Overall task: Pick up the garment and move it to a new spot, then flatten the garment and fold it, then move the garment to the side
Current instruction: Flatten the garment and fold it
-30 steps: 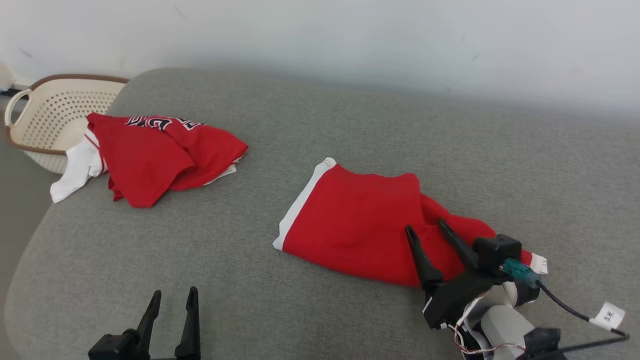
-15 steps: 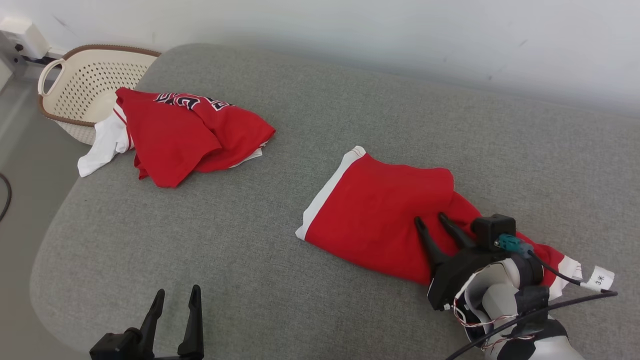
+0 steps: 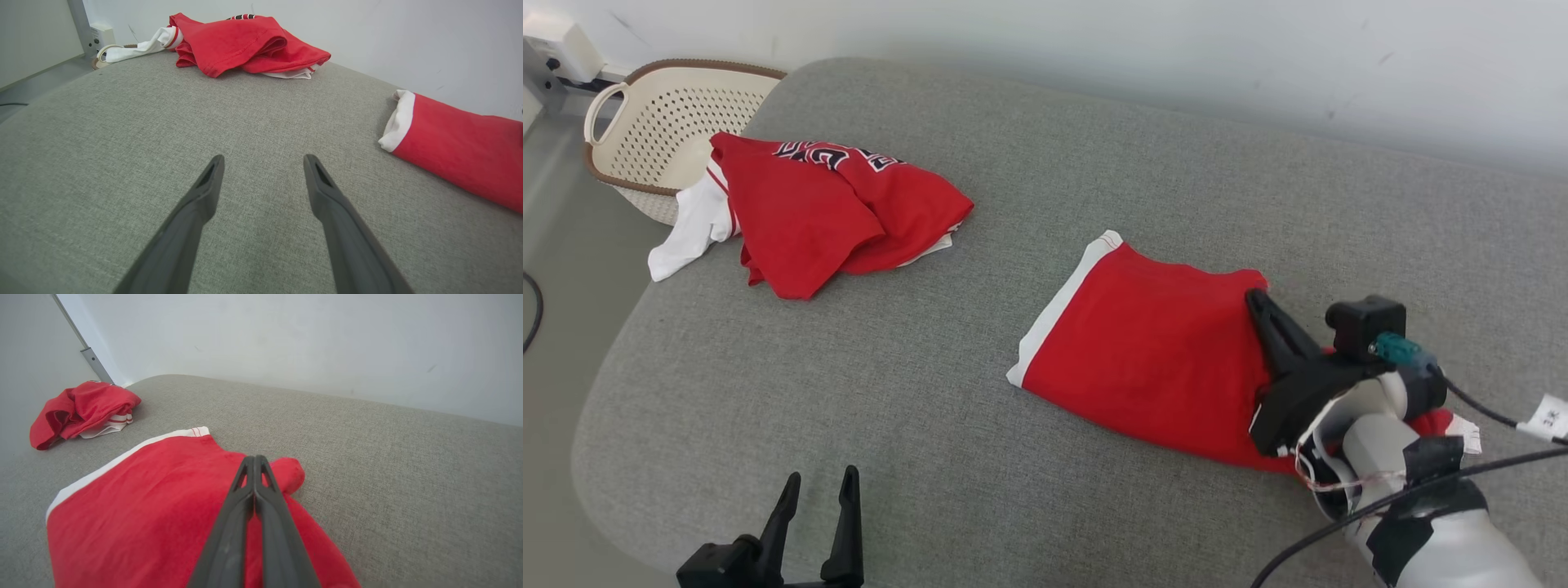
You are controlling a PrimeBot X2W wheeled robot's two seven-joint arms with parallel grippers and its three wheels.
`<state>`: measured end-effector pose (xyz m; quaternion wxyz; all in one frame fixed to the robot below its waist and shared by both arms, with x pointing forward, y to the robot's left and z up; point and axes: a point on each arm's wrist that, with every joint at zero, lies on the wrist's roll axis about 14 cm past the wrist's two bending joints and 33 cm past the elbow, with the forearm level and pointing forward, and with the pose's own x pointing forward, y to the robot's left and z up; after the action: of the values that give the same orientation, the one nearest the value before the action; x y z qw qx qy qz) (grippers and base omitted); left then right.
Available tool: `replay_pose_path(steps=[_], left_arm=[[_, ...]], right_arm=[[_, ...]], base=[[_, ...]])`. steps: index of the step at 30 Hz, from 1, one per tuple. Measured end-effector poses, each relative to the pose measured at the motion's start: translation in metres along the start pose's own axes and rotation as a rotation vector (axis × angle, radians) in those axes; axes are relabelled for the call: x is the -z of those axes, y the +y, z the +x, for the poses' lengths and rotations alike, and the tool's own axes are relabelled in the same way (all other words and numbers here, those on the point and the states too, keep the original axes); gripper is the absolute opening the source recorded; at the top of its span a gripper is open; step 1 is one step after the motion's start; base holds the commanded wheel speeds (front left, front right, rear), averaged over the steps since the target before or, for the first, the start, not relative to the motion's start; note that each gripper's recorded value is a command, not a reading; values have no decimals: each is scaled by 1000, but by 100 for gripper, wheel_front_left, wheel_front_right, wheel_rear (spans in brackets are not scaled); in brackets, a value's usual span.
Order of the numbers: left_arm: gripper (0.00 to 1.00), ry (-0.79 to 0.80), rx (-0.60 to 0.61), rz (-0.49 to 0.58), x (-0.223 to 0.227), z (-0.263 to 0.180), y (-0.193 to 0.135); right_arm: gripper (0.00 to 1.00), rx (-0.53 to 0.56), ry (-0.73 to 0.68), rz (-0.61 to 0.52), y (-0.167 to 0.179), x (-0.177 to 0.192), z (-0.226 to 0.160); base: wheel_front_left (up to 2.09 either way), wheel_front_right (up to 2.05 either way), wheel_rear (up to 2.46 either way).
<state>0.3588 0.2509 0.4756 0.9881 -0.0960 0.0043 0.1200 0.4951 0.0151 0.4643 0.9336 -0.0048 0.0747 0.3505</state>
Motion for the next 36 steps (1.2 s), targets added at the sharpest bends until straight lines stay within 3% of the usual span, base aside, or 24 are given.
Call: replay_pose_path(steps=[2,12,21,22,23,24,25,26,30,36], left_arm=[[100,1,0,-7,0,0,-1],[100,6,18,-10,3,3,-8],[100,17,23,-16,6,2,-10],[100,19,21,-15,6,1,-9],[100,19,19,-16,7,1,-8],[100,19,16,-16,6,0,-7],[100,19,12,-16,6,-1,-6],[100,19,8,-16,6,-1,-4],[100,19,0,-16,6,-3,-1],[100,21,7,-21,7,-3,-4]], right_arm=[[100,-8,44,30,7,20,-8],[100,-7,124,56,8,50,-33],[100,-45,198,49,21,61,-28],[95,-57,209,43,24,62,-26],[62,-66,219,46,27,63,-24],[62,-78,226,41,31,64,-23],[27,-87,228,31,32,63,-21],[0,-91,228,28,33,62,-20],[0,-92,178,-17,24,47,-12],[0,-64,46,-156,-10,-9,4]], base=[[0,0,0],[0,0,0],[0,0,0],[0,0,0],[0,0,0],[0,0,0],[0,0,0],[0,0,0],[0,0,0],[0,0,0]])
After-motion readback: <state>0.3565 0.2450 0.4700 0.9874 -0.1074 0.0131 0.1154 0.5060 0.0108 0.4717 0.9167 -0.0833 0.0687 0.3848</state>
